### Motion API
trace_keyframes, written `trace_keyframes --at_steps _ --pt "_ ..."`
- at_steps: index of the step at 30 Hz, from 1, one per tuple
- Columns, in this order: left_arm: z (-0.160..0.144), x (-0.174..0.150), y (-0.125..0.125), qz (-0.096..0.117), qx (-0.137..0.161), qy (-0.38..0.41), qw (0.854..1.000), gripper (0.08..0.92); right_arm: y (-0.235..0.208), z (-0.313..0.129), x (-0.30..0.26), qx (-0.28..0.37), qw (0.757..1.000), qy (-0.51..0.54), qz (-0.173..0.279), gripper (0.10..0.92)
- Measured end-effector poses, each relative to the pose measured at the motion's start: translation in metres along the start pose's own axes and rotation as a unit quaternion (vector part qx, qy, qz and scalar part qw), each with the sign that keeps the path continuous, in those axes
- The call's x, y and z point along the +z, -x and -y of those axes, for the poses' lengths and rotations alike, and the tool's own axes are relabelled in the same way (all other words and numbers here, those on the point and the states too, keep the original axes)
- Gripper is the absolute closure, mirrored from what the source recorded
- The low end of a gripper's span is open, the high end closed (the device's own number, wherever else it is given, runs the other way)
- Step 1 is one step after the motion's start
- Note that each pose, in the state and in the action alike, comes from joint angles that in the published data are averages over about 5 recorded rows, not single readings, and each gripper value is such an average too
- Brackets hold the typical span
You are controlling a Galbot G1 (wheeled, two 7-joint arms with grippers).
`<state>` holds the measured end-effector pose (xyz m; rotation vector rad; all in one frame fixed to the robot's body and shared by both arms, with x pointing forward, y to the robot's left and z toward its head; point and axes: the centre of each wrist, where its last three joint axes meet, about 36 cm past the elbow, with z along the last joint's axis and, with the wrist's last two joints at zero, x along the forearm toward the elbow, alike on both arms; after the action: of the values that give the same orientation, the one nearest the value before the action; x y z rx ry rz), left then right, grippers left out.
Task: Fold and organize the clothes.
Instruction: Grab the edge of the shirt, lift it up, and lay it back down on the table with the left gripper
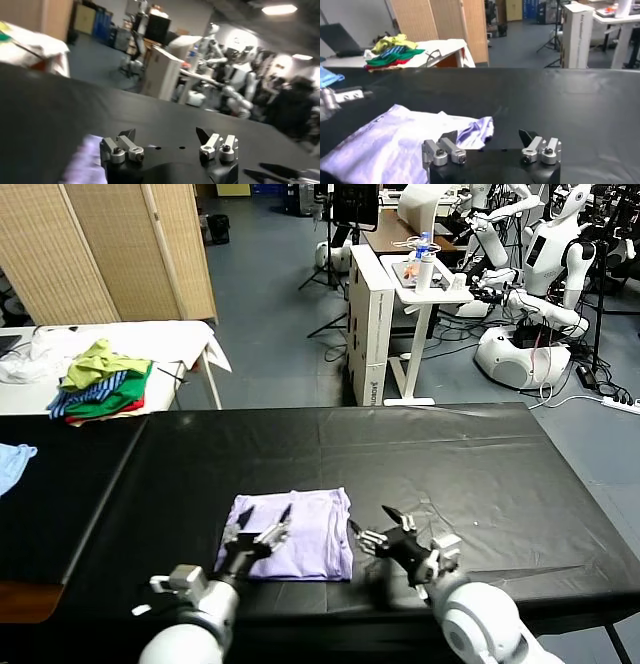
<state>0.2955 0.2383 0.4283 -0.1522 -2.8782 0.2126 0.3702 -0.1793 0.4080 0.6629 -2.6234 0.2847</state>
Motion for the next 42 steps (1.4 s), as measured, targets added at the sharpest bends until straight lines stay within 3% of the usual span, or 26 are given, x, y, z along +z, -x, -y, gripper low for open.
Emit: trace_keyframes --at_steps 12,27,30,37,42 --pt "-0.020 0.020 0.007 0.011 -0.009 -0.009 1.000 0.092 -0.023 0.029 -0.009 0.009 0.994 0.085 0.062 0.115" --pt "-0.015 0.062 0.014 -0.006 -0.019 -0.088 0.996 0.095 -0.082 0.068 -0.025 0.063 0.988 0.110 0.091 0.115" --pt "-0.015 0.066 0.015 -0.009 -0.020 -0.097 0.995 0.127 -0.085 0.068 -0.027 0.064 0.987 0.109 0.095 0.115" --pt "-0.018 0.075 0.017 -0.014 -0.013 -0.126 0.992 0.313 -0.089 0.070 -0.027 0.068 0.987 0.109 0.095 0.115" --pt "-0.018 0.077 0.017 -0.015 -0.004 -0.159 0.987 0.385 -0.089 0.069 -0.026 0.068 0.987 0.110 0.095 0.115"
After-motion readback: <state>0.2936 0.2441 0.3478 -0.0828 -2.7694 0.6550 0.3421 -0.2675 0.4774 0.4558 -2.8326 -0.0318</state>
